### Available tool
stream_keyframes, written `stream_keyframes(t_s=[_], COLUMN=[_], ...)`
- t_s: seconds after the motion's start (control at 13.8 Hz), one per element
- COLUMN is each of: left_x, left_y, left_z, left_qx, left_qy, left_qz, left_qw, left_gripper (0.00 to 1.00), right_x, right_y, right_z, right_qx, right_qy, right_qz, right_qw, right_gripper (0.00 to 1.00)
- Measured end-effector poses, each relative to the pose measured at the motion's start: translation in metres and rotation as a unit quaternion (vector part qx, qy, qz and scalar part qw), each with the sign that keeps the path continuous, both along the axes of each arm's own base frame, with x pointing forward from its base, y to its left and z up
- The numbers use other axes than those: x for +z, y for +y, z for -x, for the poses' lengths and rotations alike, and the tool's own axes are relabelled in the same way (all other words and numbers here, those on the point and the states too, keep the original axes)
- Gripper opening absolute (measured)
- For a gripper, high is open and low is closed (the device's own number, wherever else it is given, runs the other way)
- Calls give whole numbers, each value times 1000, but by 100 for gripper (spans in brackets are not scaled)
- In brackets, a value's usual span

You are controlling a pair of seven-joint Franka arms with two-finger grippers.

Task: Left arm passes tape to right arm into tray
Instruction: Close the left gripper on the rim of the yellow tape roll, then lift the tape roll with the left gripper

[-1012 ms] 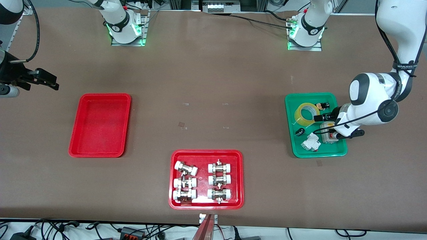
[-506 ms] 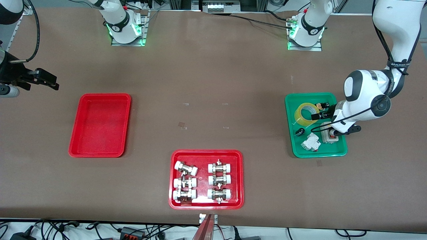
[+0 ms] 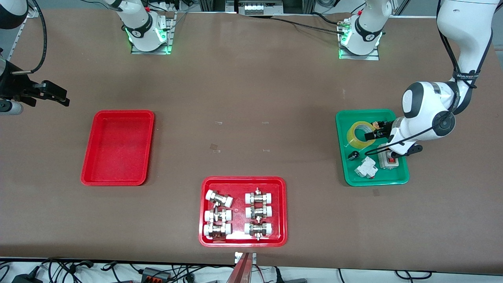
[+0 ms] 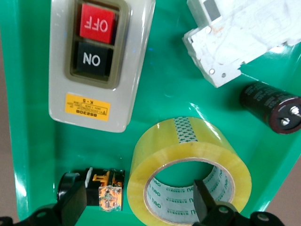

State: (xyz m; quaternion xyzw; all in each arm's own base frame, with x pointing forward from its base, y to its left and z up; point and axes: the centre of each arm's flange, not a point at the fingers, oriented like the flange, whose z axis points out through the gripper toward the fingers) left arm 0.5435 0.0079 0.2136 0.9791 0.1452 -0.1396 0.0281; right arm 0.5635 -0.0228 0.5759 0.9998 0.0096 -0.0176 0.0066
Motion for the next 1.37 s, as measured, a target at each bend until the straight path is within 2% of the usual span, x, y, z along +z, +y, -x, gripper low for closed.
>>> stream_keyframes(t_s=[0.14,0.29,0.36,0.58,0.8,0.87,1.16,1.37], left_x=[-3,-6,-6,-6,-5,-5,-2,25], left_y=[-1,-1,-2,-2,-2,-3,-2,0], left_z=[3,5,5,5,5,5,4,0], left_qx=[0,0,1,1,1,0,1,1], left_qy=[-2,-2,-4,-5,-7,-8,-10,-27], left_qz=[0,0,0,-1,-1,-1,-2,-7], left_qw=[1000,1000,1000,1000,1000,1000,1000,1000], left_gripper=[99,89,88,60,27,21,21,21], right_x=[0,-1,-1,-1,-1,-1,-1,-1], right_y=[0,-1,-1,-1,-1,-1,-1,-1], right_z=[0,0,0,0,0,0,0,0], right_qx=[0,-1,-1,-1,-1,-1,-1,-1], right_qy=[0,1,1,1,1,1,1,1], right_qz=[0,0,0,0,0,0,0,0], right_qw=[1000,1000,1000,1000,1000,1000,1000,1000], right_gripper=[100,100,100,100,100,100,100,100])
